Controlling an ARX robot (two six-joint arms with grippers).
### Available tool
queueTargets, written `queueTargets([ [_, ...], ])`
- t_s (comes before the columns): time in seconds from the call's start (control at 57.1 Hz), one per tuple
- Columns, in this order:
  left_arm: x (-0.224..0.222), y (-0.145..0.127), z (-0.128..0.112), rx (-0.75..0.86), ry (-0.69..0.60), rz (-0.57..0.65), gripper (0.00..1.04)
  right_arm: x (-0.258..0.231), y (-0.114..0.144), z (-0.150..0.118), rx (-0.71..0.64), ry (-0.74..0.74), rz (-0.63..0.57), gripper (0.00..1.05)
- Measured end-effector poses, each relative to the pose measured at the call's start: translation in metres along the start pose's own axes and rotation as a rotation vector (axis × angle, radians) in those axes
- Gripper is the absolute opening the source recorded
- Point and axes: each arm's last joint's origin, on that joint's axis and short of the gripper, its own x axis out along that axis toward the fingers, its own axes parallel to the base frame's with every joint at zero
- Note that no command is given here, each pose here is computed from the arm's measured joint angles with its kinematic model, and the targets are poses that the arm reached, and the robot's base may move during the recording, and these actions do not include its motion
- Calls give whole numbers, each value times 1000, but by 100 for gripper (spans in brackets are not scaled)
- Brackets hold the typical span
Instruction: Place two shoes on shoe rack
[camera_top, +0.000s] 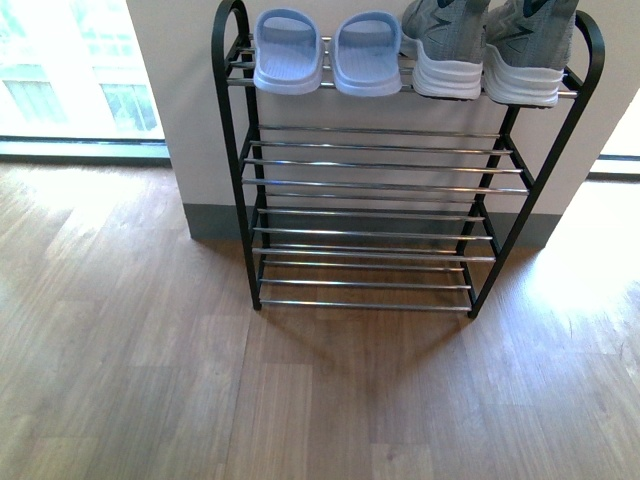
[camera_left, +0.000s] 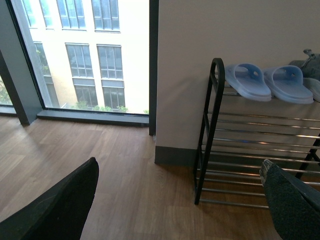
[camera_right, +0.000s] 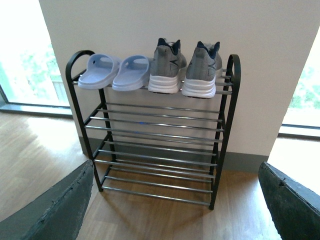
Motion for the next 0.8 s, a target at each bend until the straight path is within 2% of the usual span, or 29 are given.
queueTargets([
  [0.805, 0, 0, 0, 0, 0, 0, 95, 0, 0, 0, 0, 2, 0, 96],
])
